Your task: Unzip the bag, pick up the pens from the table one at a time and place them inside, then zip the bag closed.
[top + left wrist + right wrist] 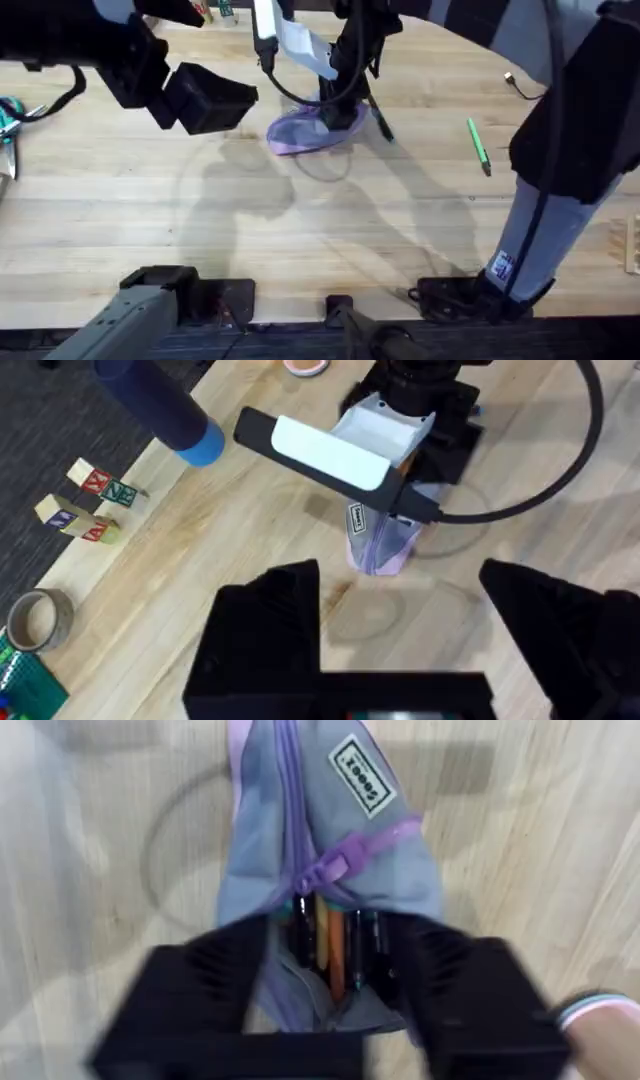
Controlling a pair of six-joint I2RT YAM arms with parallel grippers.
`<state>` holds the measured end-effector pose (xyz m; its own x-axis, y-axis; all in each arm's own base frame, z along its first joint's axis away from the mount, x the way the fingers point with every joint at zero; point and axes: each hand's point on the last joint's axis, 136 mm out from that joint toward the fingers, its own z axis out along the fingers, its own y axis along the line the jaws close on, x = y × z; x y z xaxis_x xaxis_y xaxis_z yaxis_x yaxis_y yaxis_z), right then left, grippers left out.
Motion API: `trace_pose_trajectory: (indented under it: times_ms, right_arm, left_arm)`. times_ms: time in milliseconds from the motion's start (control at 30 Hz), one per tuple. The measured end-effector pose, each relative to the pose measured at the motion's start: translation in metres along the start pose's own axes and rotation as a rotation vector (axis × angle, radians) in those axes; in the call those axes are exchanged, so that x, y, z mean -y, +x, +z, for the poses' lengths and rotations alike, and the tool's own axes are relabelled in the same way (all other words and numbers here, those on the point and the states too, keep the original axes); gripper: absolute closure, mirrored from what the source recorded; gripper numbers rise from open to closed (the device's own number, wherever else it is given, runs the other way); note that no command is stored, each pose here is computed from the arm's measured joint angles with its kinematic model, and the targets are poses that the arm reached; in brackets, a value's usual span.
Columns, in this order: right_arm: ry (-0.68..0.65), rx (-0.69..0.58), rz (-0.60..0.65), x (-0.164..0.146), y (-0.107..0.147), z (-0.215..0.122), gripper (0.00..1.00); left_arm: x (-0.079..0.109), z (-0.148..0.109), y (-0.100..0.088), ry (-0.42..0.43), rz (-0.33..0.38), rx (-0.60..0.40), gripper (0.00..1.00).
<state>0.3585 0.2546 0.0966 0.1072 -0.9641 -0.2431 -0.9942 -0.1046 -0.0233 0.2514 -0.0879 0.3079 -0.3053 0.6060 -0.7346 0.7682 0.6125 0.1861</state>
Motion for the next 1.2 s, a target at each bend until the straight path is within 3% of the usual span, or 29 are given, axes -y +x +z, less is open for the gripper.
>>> trace_pose_trajectory:
  times_ms: [67, 100, 500, 700, 800, 1067, 1200]
  right_arm:
    - [0.006, 0.002, -0.007, 0.001, -0.001, 0.000, 0.064]
    - [0.009, 0.003, -0.009, 0.002, -0.001, 0.000, 0.023]
    - [0.015, 0.006, -0.009, 0.004, -0.001, 0.000, 0.006]
    - [0.034, 0.016, 0.059, 0.008, 0.000, -0.006, 0.006]
    - [0.058, 0.034, 0.105, 0.007, 0.005, -0.028, 0.006]
    - [0.218, 0.092, 0.193, -0.004, 0.030, -0.127, 0.005]
    - [0.240, 0.097, 0.209, -0.018, 0.038, -0.151, 0.005]
  left_arm:
    - [0.000, 0.000, 0.000, 0.000, 0.000, 0.000, 0.008]
    - [0.000, 0.000, 0.000, 0.000, 0.000, 0.000, 0.007]
    - [0.000, 0.000, 0.000, 0.000, 0.000, 0.000, 0.008]
    - [0.000, 0.000, 0.000, 0.000, 0.000, 0.000, 0.007]
    - [0.000, 0.000, 0.000, 0.000, 0.000, 0.000, 0.008]
    - [0.000, 0.000, 0.000, 0.000, 0.000, 0.000, 0.007]
    - [0.000, 0.000, 0.000, 0.000, 0.000, 0.000, 0.007]
